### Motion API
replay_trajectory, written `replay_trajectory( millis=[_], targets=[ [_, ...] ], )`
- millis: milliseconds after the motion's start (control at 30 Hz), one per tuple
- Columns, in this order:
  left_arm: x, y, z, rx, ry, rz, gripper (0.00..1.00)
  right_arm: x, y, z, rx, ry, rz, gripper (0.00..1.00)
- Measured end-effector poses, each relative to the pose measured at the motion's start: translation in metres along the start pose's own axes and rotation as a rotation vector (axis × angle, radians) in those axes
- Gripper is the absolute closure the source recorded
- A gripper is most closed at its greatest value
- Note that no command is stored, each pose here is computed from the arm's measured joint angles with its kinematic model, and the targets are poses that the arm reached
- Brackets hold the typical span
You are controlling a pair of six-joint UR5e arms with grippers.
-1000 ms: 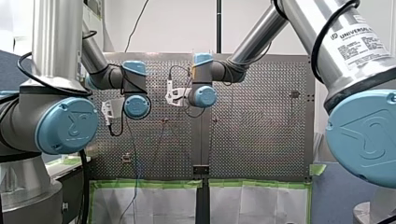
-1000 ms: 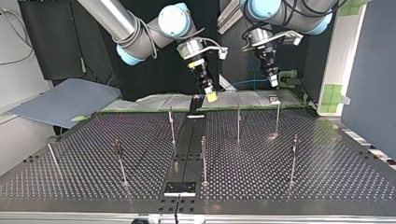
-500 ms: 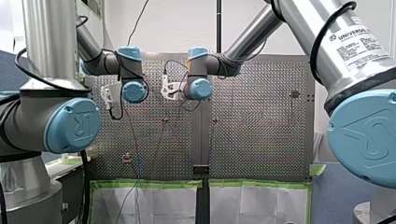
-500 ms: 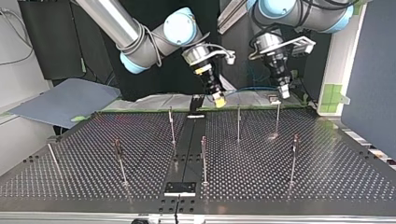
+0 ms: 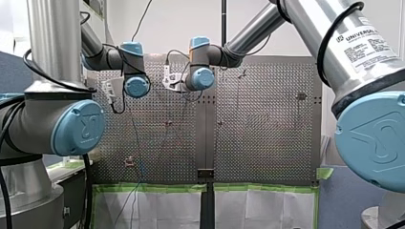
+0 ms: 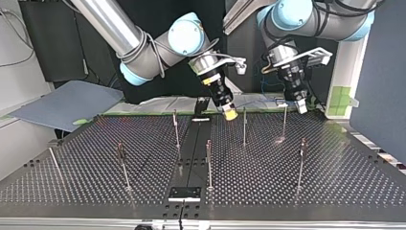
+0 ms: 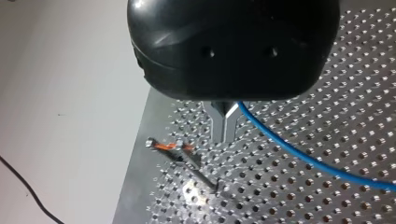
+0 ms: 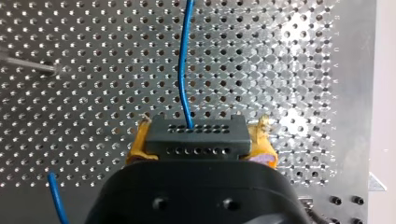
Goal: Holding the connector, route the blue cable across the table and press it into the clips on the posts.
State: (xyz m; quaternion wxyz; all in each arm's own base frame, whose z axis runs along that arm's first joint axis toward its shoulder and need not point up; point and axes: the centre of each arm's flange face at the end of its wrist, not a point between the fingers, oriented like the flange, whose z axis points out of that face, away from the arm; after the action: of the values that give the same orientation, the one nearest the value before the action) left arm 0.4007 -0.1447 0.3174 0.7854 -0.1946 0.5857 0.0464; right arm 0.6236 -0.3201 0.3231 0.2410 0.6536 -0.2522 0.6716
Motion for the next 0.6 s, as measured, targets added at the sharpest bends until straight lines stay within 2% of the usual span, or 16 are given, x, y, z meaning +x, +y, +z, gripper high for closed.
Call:
replay_trajectory(
  millis=[200, 433, 600],
  targets=[
    [-0.010, -0.003, 0.016, 0.011, -0.020, -0.006, 1.00, 0.015, 0.000, 0.008, 0.017, -0.008, 0.011, 1.00],
    [-0.021, -0.001, 0.033, 0.005, -0.035, -0.005, 1.00, 0.015, -0.004, 0.019, 0.034, -0.042, 0.013, 1.00],
    [-0.024, 0.001, 0.043, 0.018, -0.041, -0.006, 1.00, 0.026, -0.004, 0.025, 0.042, -0.054, 0.013, 1.00]
  ],
)
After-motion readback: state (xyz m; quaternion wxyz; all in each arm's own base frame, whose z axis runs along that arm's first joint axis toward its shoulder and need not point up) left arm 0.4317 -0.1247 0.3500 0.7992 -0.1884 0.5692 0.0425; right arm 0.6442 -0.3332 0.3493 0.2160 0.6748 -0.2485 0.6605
